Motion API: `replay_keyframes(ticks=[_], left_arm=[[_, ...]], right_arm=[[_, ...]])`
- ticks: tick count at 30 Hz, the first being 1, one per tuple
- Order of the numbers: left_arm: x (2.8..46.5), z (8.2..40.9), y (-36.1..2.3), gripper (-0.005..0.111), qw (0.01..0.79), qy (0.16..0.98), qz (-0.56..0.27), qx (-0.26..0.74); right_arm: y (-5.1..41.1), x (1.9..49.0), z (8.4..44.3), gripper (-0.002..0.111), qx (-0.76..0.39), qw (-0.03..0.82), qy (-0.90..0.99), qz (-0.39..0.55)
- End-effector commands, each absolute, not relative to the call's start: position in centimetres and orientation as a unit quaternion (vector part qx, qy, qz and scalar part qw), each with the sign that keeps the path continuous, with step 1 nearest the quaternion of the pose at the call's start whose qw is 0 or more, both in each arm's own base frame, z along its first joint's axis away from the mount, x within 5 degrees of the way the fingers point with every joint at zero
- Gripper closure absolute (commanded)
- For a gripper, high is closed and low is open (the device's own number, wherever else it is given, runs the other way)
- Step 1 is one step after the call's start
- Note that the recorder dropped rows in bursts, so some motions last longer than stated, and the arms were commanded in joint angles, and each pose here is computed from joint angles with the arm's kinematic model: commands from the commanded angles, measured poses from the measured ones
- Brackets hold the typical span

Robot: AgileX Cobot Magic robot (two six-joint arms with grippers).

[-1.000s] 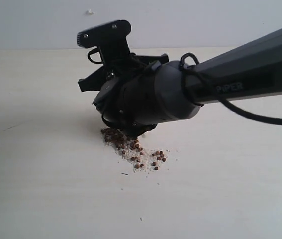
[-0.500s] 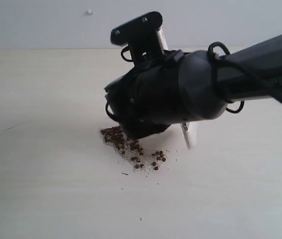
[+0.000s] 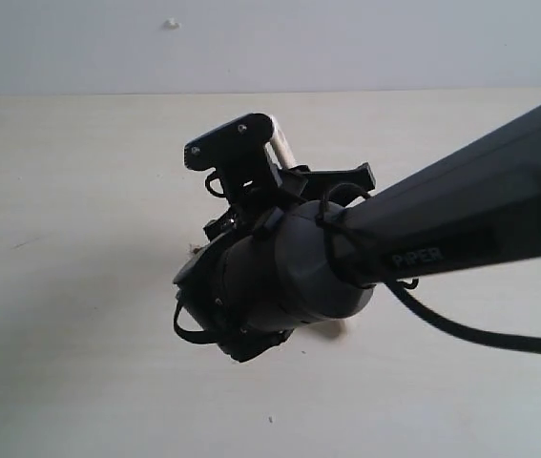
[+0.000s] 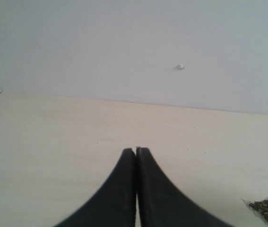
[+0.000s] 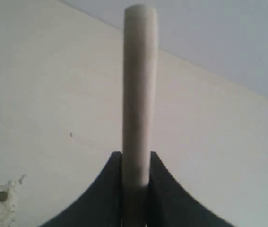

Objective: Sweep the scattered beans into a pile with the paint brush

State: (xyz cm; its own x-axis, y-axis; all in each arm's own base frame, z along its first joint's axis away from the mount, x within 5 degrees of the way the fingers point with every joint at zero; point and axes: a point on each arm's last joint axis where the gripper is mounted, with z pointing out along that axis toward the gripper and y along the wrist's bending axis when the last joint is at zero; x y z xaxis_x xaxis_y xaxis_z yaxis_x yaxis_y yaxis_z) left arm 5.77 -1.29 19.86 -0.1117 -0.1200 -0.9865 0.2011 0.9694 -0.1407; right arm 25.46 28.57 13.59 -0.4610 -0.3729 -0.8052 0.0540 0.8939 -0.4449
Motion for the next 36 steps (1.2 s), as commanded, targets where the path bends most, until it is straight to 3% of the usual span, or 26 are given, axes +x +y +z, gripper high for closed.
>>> replay_keyframes(ticks=[1, 16, 23, 32, 36], left_arm=[[5.7, 19.9, -1.3, 0.107, 0.668, 0.734, -0.122, 0.026], [5.7, 19.9, -1.3, 0.107, 0.668, 0.734, -0.122, 0.026], [5.7, 19.9, -1.3, 0.107, 0.668, 0.734, -0.122, 0.026], [5.7, 19.9, -1.3, 0.107, 0.668, 0.734, -0.122, 0.027], [5.7, 19.9, -1.3, 0.107, 0.668, 0.734, -0.122, 0.027]], right_arm=[[29.2, 25.3, 13.2, 0.108, -0.078, 0.514, 0.839, -0.16], [32.8, 24.9, 15.2, 0.108, -0.017, 0.533, 0.845, -0.037], [32.6, 25.5, 16.9, 0.108, 0.007, 0.565, 0.822, -0.075], [31.5, 25.1, 22.1, 0.108, -0.045, 0.589, 0.798, -0.119], [31.5, 24.5, 24.7, 0.108, -0.154, 0.61, 0.772, -0.09]])
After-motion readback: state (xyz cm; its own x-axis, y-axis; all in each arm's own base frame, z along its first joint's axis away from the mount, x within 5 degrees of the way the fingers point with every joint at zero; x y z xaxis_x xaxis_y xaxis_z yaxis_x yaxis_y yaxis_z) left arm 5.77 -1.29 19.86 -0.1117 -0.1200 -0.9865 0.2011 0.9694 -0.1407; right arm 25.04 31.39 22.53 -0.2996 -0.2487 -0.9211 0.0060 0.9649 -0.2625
